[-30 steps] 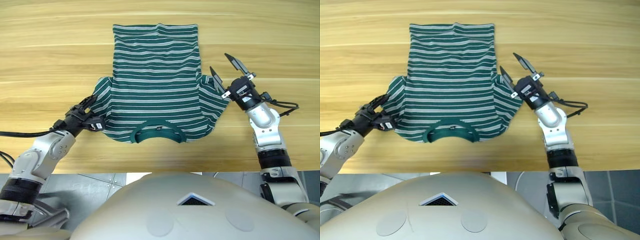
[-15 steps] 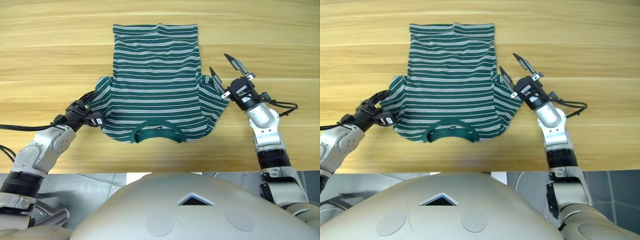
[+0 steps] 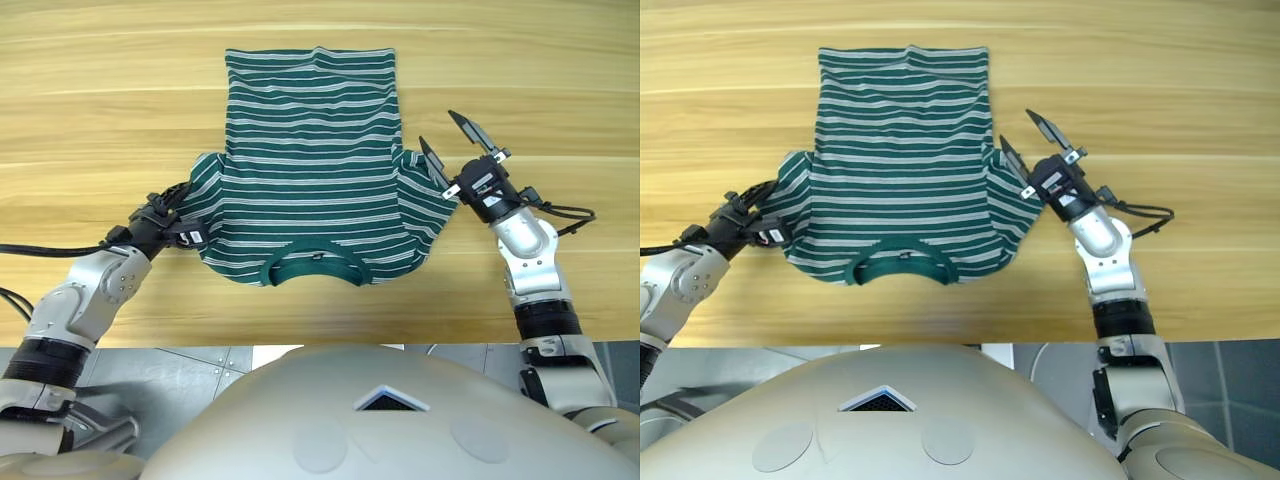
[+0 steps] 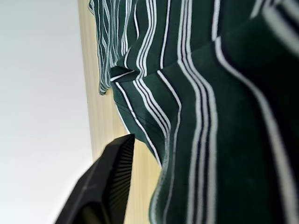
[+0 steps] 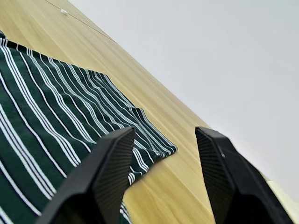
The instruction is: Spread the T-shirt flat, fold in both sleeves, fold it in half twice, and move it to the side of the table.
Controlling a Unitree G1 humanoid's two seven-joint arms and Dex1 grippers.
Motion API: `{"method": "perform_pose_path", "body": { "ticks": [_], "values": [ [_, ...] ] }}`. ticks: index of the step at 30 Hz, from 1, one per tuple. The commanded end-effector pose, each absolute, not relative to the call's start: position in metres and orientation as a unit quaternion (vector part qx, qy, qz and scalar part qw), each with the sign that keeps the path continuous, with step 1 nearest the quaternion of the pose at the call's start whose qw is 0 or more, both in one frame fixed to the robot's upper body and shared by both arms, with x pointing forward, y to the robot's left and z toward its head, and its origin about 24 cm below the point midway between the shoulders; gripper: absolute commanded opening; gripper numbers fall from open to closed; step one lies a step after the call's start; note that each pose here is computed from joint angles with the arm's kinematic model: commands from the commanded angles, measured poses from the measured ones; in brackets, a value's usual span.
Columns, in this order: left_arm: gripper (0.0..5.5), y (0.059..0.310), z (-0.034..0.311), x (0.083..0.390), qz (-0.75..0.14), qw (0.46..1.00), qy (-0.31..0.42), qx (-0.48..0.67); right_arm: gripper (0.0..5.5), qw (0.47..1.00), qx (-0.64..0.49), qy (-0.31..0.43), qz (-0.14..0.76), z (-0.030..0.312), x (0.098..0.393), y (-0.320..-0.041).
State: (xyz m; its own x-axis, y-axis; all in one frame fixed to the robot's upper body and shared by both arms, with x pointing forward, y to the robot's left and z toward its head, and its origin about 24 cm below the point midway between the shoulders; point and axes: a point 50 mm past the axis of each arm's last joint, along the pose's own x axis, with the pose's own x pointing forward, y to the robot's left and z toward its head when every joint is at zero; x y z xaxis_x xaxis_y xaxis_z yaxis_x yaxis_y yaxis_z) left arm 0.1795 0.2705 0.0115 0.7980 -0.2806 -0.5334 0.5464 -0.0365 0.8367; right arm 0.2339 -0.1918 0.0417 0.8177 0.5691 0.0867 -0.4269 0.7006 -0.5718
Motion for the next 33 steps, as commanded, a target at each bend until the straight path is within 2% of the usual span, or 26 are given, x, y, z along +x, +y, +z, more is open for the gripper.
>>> {"method": "perform_pose_path", "body": {
  "ticks": [1, 5, 16, 28, 33],
  "values": [
    [1.05, 0.276, -0.039, 0.123, -0.38, 0.655, 0.246, 0.604, 2.38, 0.914, -0.272, -0.13, 0.271, 0.043, 0.233, -0.193],
    [0.79, 0.279, -0.039, 0.125, -0.362, 0.662, 0.253, 0.605, 2.38, 0.914, -0.273, -0.129, 0.271, 0.042, 0.232, -0.194],
    [0.79, 0.277, -0.034, 0.128, -0.335, 0.684, 0.247, 0.599, 2.38, 0.915, -0.272, -0.124, 0.271, 0.039, 0.228, -0.195],
    [0.05, 0.272, -0.036, 0.13, -0.341, 0.691, 0.243, 0.589, 2.38, 0.916, -0.271, -0.124, 0.267, 0.039, 0.227, -0.197],
    [0.02, 0.269, -0.031, 0.137, -0.327, 0.706, 0.218, 0.589, 2.38, 0.916, -0.271, -0.123, 0.267, 0.039, 0.227, -0.196]
  ]
}}
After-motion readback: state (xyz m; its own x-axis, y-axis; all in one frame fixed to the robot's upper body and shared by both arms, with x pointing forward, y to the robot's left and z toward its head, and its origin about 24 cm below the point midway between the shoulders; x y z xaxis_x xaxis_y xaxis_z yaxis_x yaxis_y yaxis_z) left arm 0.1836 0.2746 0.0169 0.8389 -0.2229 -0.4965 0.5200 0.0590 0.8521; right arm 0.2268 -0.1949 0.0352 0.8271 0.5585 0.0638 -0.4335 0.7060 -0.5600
